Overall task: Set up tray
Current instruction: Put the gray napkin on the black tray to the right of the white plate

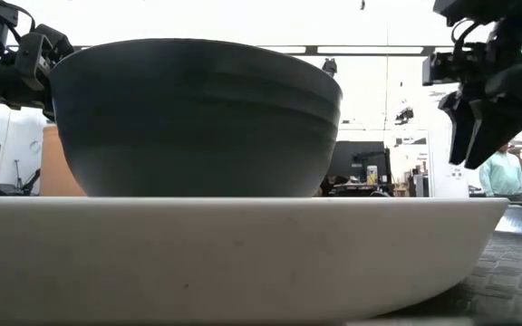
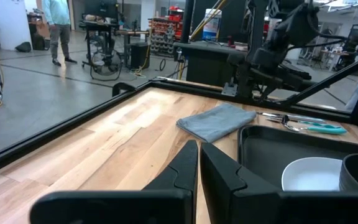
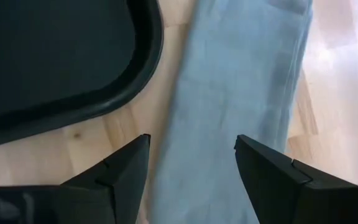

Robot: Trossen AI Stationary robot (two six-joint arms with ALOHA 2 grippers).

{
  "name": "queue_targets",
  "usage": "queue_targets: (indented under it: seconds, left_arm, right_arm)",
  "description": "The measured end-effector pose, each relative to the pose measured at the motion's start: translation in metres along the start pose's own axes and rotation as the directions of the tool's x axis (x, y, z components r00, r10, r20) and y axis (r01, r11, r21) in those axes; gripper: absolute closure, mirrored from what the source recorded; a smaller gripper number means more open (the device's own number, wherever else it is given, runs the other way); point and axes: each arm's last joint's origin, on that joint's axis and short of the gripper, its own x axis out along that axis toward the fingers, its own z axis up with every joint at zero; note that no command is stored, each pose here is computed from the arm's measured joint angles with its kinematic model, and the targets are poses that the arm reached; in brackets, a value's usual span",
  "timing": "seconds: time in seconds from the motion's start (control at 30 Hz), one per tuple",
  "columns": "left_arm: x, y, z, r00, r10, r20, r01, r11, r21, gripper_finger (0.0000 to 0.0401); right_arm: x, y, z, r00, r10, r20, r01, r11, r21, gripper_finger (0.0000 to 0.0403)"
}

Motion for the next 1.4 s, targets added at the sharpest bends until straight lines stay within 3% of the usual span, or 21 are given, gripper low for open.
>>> queue_targets:
  seconds: [0.23, 0.47, 0.77, 1.2, 1.4]
  left_arm:
    - [0.000, 0.000, 0.000, 1.000, 0.000, 0.000, 0.000, 1.000, 0.000, 0.0401]
    - [0.000, 0.000, 0.000, 1.000, 0.004, 0.000, -0.004, 1.000, 0.000, 0.0401]
    - [0.000, 0.000, 0.000, 1.000, 0.005, 0.000, -0.005, 1.000, 0.000, 0.0401]
    - [0.000, 0.000, 0.000, 1.000, 0.006, 0.001, -0.006, 1.000, 0.000, 0.0401]
    - [0.000, 0.000, 0.000, 1.000, 0.007, 0.000, -0.007, 1.000, 0.000, 0.0401]
  right_arm:
    - [0.015, 0.001, -0.009, 1.000, 0.022, 0.008, -0.022, 1.000, -0.005, 0.0177]
    - [0.031, 0.002, -0.022, 0.997, 0.021, -0.069, -0.023, 0.999, -0.031, 0.0177]
    - [0.049, 0.011, -0.017, 0.995, 0.019, -0.096, -0.031, 0.992, -0.119, 0.0177]
    - [0.059, 0.014, -0.017, 0.990, -0.013, -0.139, -0.002, 0.994, -0.107, 0.0177]
    - [0.057, 0.014, -0.017, 0.991, -0.007, -0.133, -0.006, 0.995, -0.101, 0.0212]
